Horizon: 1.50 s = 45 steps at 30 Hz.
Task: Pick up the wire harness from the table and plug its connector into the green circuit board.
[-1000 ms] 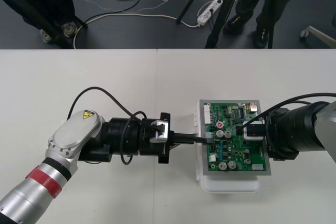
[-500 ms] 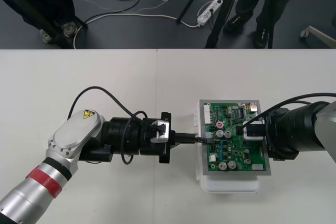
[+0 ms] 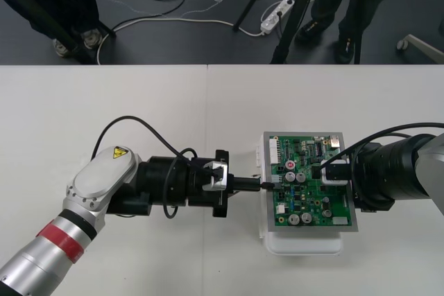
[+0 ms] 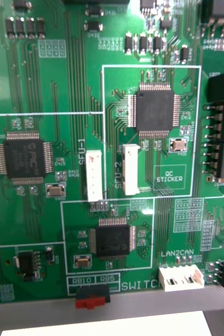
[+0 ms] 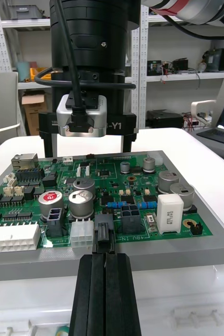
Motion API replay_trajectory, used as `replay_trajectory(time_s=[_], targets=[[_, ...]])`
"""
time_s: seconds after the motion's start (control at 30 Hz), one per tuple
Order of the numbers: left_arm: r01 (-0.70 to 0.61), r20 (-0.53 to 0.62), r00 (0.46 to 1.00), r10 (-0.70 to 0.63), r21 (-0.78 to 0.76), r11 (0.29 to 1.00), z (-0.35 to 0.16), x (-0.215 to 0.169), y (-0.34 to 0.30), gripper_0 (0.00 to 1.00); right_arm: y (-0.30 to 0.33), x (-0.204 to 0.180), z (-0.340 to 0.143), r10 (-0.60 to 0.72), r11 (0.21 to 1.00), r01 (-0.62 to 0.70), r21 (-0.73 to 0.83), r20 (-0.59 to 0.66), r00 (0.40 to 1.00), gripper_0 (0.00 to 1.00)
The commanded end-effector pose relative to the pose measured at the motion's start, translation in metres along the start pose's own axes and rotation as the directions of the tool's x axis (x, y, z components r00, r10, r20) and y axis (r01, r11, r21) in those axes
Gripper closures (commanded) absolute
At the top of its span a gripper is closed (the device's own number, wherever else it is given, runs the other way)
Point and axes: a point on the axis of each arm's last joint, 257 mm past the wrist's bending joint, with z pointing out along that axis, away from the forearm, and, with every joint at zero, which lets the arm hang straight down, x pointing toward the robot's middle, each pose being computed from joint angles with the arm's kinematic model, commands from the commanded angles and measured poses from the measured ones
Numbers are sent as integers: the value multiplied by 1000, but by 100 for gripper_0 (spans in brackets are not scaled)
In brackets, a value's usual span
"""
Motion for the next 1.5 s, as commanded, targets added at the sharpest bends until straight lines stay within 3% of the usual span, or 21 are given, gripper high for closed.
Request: replay_trajectory(time_s=[0.03,1.0,1.03,1.1,1.13,1.5], targets=[[-70,42,997,71,-20,997,29,-17,-4,100,-15,-42,-7,23,999,-27,43,85,996,0],[-38,25,999,39,-37,999,10,-7,-6,100,-18,-44,-8,12,999,-16,50,87,996,0],[-37,26,999,38,-37,999,10,-7,-6,97,-17,-44,-8,12,999,-16,49,86,996,0],[-32,37,999,33,-45,998,10,-10,-4,22,-18,-43,-8,8,999,-12,53,81,997,0],[-27,41,999,29,-48,998,10,-11,-4,3,-18,-42,-7,11,999,-15,52,80,997,0],[-41,33,999,43,-62,997,-3,-13,4,0,-22,-22,-4,9,998,-10,65,21,1000,0]])
